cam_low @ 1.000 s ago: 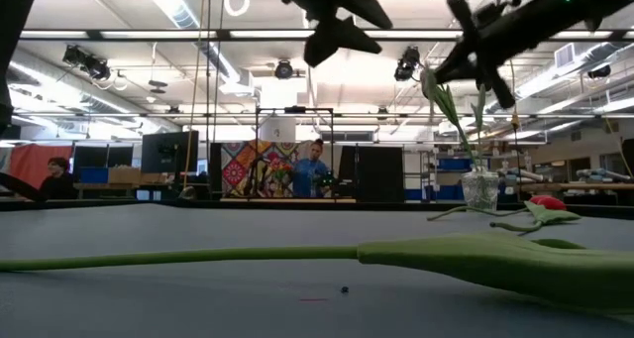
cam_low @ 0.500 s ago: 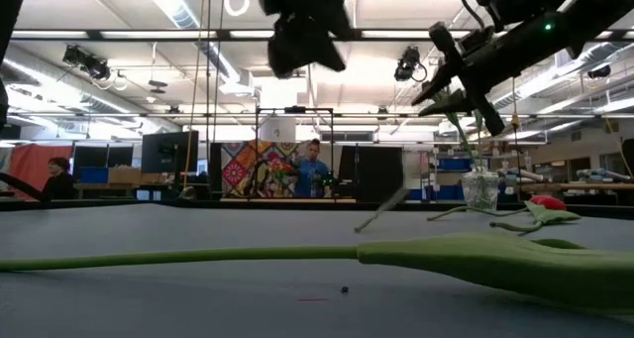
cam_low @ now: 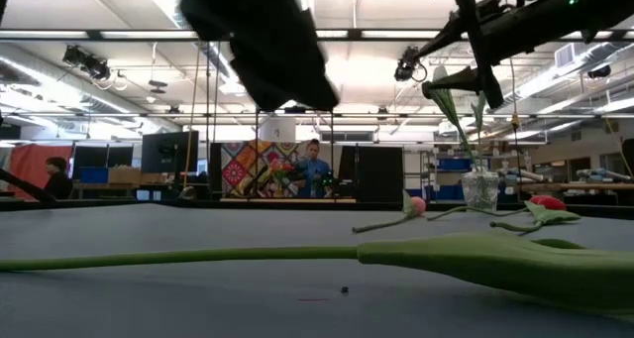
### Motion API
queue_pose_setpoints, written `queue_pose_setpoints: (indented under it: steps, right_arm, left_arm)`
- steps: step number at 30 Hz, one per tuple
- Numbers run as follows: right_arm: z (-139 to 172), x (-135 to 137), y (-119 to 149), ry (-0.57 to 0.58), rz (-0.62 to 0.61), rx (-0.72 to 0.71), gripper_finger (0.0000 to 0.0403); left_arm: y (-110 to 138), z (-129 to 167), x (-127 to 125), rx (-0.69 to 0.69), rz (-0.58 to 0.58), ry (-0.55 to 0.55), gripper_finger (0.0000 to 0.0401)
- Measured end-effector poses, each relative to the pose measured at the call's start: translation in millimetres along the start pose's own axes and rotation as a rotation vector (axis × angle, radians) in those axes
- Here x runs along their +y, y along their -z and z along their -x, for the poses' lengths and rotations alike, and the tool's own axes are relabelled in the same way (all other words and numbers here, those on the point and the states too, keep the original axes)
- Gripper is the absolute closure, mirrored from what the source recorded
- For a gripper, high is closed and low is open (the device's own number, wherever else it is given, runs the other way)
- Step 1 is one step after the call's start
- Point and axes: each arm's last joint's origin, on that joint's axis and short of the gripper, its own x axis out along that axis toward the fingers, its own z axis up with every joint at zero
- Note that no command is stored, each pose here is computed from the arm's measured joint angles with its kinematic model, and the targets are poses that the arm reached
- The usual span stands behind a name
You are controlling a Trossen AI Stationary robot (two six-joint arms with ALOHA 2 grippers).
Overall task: Sort flowers into vase by color
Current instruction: Put the white flower into the transparent vase
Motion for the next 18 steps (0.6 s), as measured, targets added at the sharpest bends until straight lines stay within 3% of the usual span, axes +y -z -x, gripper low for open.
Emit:
queue_pose_setpoints:
  steps: [4,9,18]
  right_arm:
    - [2,1,0,-0.018,-0.002,0.01,0.0149]
    - [3,3,2,-0.033,0.01,0.027,0.0163]
    - [4,6,5,-0.054,0.01,0.056,0.0167]
  left_arm:
    - [15,-21,-15,0.027,-0.022,-0.017,0.0261]
    - [32,-42,-13,0.074,0.013,-0.113,0.0262]
    - [37,-53,-14,0.082,0.022,-0.076,0.0262]
